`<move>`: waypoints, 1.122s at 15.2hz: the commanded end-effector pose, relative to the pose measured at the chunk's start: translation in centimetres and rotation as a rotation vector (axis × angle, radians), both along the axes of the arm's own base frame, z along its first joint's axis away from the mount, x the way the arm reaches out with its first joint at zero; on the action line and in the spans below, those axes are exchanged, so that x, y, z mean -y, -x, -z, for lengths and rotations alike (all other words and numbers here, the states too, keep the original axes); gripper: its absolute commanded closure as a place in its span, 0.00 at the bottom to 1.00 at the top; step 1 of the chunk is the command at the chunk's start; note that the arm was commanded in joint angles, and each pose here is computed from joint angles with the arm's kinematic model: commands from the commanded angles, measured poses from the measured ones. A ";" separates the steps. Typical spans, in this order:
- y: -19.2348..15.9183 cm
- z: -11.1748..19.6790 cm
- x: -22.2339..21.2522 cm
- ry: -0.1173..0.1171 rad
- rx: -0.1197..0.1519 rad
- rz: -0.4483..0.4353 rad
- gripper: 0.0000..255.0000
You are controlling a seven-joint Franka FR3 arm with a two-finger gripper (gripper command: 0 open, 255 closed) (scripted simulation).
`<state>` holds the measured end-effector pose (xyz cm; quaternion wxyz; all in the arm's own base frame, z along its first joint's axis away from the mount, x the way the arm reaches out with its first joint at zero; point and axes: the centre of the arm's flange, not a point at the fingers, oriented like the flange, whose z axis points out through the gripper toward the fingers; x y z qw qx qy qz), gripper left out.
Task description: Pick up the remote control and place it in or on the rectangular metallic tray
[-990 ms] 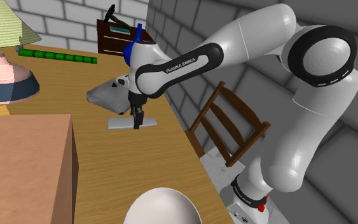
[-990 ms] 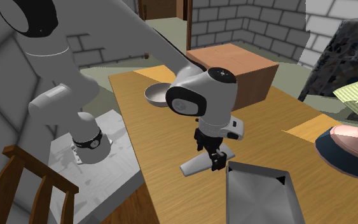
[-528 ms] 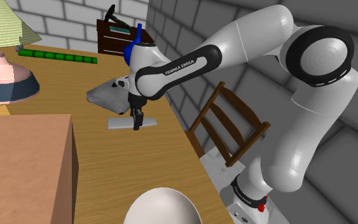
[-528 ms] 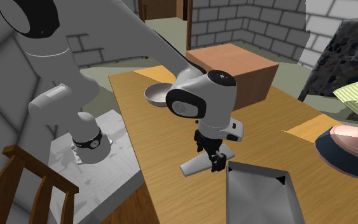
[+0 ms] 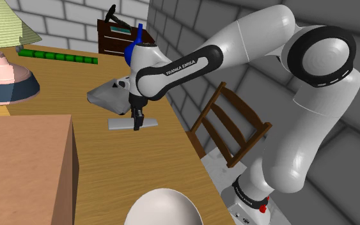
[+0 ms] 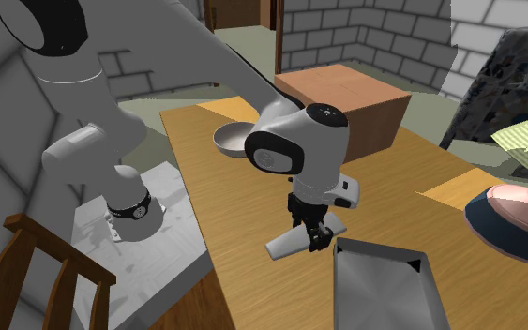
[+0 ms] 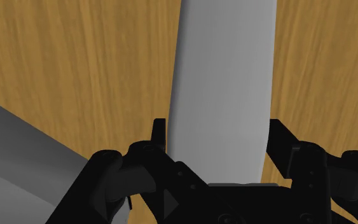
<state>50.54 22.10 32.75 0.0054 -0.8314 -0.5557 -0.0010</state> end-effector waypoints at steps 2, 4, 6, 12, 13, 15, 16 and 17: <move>0.0 0.0 0.0 0.000 0.000 0.000 1.00; 0.0 -0.5 0.0 0.000 0.000 0.000 1.00; 0.0 -1.6 0.0 0.000 0.000 0.000 1.00; 0.0 -4.7 0.0 0.000 0.000 0.000 1.00; 0.0 -5.3 0.0 0.000 0.000 0.000 1.00; 0.0 -6.3 0.0 0.000 0.000 0.000 1.00; 0.0 -6.9 0.0 0.000 0.000 0.000 1.00; 0.0 -7.4 0.0 0.000 0.000 0.000 1.00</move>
